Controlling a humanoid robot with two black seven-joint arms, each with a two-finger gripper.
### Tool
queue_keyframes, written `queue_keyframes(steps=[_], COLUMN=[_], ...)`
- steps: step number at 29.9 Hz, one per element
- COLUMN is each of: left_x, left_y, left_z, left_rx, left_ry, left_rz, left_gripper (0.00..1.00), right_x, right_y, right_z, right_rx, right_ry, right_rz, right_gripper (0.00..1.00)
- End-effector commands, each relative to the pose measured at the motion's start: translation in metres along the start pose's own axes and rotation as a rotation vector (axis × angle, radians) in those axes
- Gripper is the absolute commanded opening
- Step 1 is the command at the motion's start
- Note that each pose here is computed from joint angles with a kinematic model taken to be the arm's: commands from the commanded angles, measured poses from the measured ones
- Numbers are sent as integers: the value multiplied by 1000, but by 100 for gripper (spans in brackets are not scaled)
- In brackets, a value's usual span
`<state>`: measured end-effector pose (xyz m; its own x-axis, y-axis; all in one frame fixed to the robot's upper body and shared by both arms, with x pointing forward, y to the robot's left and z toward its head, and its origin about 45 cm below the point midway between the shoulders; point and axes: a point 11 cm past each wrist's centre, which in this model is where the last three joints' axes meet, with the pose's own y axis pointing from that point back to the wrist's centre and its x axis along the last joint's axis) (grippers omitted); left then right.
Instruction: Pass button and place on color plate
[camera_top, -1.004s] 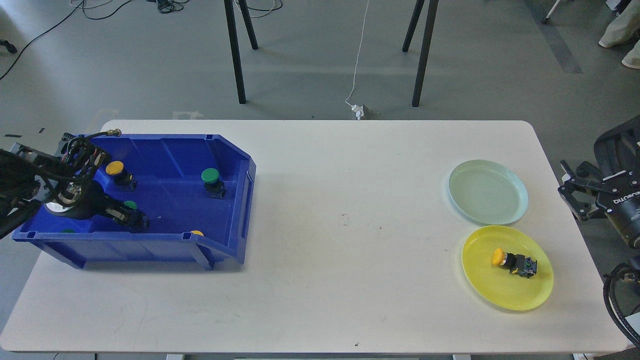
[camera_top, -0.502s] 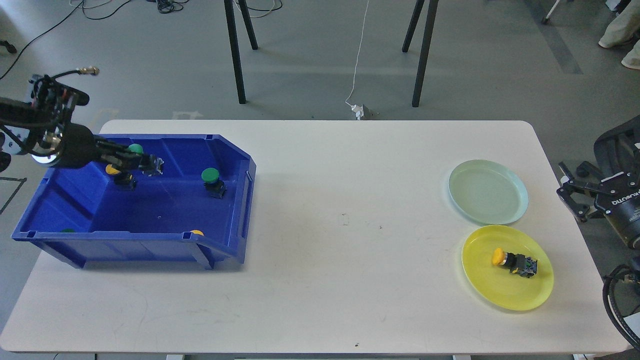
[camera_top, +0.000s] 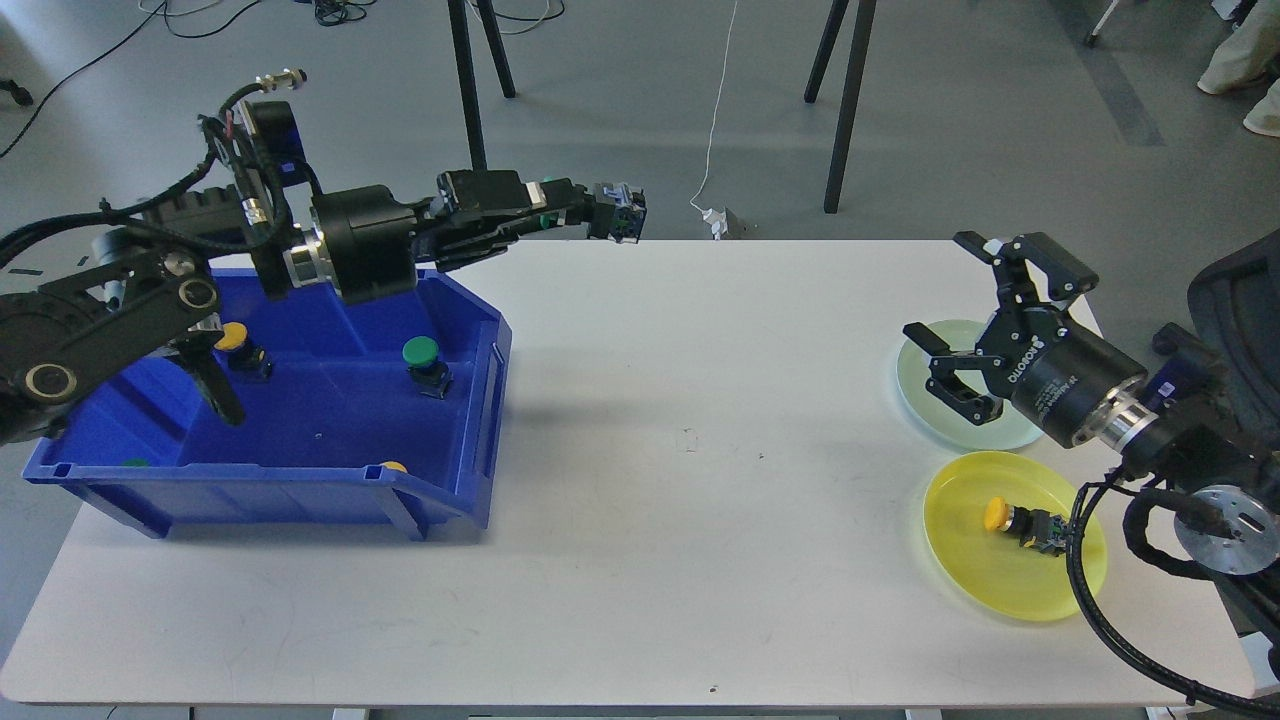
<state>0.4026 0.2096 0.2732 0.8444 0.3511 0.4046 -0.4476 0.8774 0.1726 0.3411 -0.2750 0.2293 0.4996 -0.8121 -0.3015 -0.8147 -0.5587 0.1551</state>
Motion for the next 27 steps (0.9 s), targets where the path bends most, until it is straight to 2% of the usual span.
queue_keyframes(steps=[1, 4, 10, 21, 27], left_x=[-4, -4, -4, -4, -4], left_y=[-4, -4, -4, -4, -4], left_z=[-6, -7, -7, -7, -7], left_rx=[1, 2, 3, 4, 3], left_ry=[22, 24, 24, 22, 22], left_rz=[4, 4, 2, 1, 2], left_gripper=[12, 12, 12, 12, 12], right_x=[-19, -36, -66, -101, -114], right_y=[-31, -63, -103, -118, -125], right_z=[-4, -4, -10, -19, -8], right_rx=[-32, -41, -20, -35, -81], right_ry=[20, -32, -61, -16, 13], right_rz=[-76, -125, -199, -344, -398], right_gripper=[97, 97, 96, 95, 95])
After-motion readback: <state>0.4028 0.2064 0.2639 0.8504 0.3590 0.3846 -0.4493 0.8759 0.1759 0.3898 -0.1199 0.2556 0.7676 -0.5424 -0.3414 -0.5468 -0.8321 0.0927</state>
